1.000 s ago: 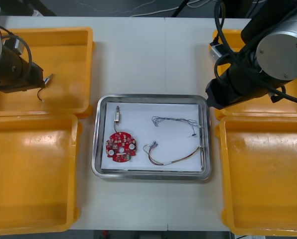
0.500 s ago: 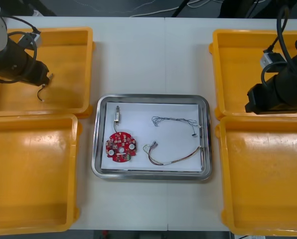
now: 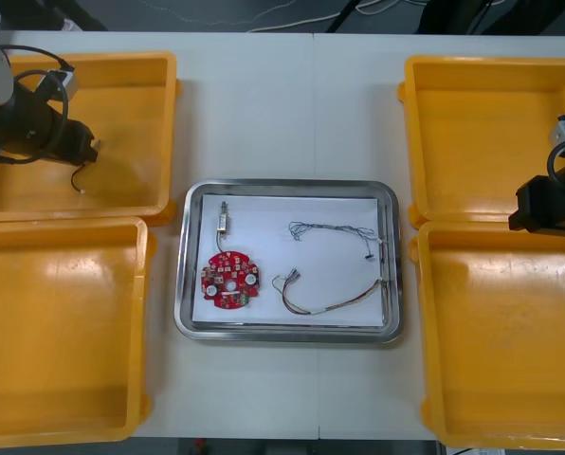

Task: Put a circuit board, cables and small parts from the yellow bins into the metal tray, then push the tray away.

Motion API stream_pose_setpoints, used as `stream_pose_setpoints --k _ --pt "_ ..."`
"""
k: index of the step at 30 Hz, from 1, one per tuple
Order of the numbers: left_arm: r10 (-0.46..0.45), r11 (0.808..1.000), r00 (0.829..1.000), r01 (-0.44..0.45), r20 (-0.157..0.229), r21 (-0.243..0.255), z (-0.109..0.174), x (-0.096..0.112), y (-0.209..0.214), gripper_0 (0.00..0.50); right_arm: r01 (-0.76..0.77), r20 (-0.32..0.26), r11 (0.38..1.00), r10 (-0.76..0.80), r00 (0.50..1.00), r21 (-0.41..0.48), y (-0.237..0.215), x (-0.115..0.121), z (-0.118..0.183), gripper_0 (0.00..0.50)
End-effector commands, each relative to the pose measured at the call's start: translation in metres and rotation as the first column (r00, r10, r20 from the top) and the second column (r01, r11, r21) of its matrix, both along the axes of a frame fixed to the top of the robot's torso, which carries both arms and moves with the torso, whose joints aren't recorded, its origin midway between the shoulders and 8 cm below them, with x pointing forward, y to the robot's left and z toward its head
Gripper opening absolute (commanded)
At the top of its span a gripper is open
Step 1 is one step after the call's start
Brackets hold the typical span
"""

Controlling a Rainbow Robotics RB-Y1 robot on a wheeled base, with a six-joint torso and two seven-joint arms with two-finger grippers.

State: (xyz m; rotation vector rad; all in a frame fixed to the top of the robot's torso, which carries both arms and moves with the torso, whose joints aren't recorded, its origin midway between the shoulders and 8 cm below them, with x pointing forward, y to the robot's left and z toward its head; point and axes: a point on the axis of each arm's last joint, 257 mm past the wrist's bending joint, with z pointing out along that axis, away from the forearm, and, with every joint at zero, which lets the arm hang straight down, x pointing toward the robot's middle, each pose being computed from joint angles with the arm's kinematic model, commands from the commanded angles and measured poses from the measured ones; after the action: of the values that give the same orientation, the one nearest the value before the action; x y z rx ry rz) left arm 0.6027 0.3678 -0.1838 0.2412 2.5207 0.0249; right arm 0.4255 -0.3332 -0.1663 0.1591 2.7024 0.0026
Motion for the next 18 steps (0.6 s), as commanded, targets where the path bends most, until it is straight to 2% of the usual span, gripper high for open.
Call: stream_pose_setpoints --k 1,9,18 --pt "-0.120 0.987 0.991 0.113 0.064 0.112 0.035 0.025 -0.008 0.500 0.043 0.022 0.998 -0.042 0.999 -0.038 -0.022 -0.005 0.007 0.500" --pt "-0.134 0.980 0.988 0.122 0.072 0.154 0.033 0.030 -0.008 0.500 0.040 0.016 0.999 -0.039 0.999 -0.024 -0.029 -0.011 -0.002 0.500" --pt "-0.150 0.974 0.988 0.139 0.048 0.180 0.021 0.028 -0.008 0.500 0.027 0.013 0.999 -0.027 1.000 -0.020 -0.037 -0.016 -0.008 0.500"
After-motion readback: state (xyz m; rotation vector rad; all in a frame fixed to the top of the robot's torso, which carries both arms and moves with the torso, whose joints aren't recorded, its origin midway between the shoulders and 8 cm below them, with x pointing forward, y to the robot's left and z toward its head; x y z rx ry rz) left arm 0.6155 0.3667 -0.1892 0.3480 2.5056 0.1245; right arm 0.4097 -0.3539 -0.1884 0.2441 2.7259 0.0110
